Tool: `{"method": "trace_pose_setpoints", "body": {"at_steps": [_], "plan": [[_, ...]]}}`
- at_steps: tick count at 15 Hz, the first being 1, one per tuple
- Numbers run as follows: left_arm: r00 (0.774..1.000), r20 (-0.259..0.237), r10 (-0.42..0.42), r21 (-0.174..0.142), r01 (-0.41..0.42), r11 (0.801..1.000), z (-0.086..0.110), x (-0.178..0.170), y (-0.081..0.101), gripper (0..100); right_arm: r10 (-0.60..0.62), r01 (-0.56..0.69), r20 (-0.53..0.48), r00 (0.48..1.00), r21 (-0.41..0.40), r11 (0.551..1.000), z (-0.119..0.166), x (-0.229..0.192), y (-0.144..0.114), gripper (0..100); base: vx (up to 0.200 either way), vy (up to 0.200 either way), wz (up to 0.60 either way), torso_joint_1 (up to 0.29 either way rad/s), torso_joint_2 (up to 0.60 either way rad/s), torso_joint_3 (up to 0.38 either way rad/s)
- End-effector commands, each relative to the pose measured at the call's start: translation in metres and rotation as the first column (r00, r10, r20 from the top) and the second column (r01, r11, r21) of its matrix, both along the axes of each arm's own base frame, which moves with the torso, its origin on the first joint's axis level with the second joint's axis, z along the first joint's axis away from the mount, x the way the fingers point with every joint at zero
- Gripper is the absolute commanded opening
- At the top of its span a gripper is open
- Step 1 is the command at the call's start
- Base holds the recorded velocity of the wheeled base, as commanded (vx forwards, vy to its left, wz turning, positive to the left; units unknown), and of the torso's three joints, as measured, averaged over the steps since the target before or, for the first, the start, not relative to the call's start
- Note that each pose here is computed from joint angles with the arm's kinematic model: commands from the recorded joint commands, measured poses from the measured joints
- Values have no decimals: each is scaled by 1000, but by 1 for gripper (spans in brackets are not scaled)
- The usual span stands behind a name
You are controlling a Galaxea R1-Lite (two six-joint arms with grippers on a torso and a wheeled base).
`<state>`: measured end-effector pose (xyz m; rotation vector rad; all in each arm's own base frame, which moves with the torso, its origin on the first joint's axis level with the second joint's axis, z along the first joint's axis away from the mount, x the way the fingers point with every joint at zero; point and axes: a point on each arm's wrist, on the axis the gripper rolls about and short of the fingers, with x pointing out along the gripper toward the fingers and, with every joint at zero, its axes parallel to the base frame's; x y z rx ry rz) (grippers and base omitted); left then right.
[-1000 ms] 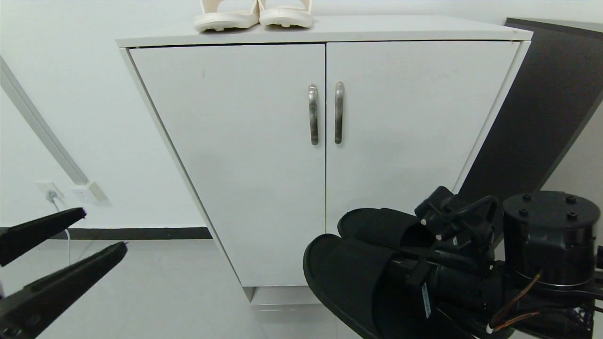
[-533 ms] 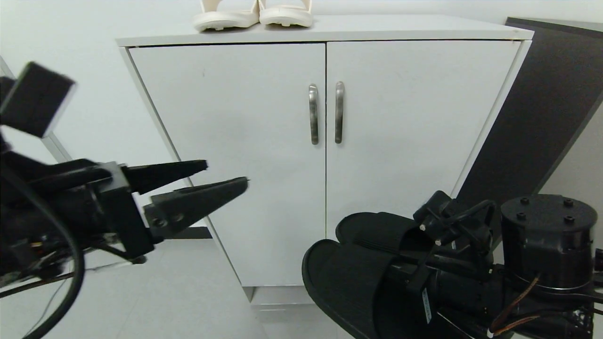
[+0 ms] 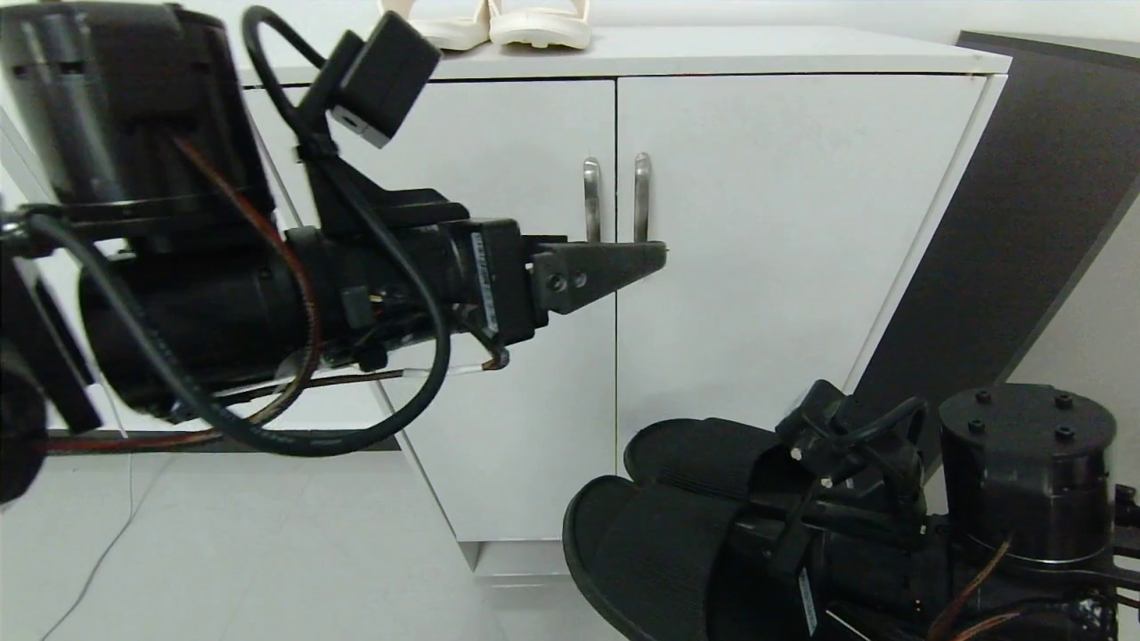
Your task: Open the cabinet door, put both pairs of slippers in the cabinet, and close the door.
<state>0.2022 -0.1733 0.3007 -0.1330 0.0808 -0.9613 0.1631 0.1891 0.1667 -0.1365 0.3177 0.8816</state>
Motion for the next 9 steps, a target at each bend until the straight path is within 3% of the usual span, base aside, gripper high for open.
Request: {"method": "trace_pose_setpoints", "body": {"at_steps": [1, 4, 5, 6, 9], "plan": [[998, -32, -51, 10, 52, 999, -7, 24, -22, 100, 8, -8, -12, 1000, -12, 1000, -5, 0, 2, 0, 0, 0, 0, 0, 0, 0], [989, -71, -129, -52, 125, 991, 1, 38, -35, 100, 29, -29, -22, 999, -19, 999, -12, -1, 6, 0, 0, 0, 0, 0, 0, 0], [988, -75, -138, -58, 134, 989, 1, 39, -36, 100, 29, -29, -21, 999, -18, 999, -12, -1, 6, 0, 0, 0, 0, 0, 0, 0], [983, -104, -151, -91, 142, 986, 3, 41, -38, 100, 31, -31, -19, 999, -14, 999, -11, -1, 6, 0, 0, 0, 0, 0, 0, 0], [981, -126, -146, -102, 134, 986, 1, 47, -42, 100, 44, -44, -25, 999, -15, 999, -13, -1, 8, 0, 0, 0, 0, 0, 0, 0]]}}
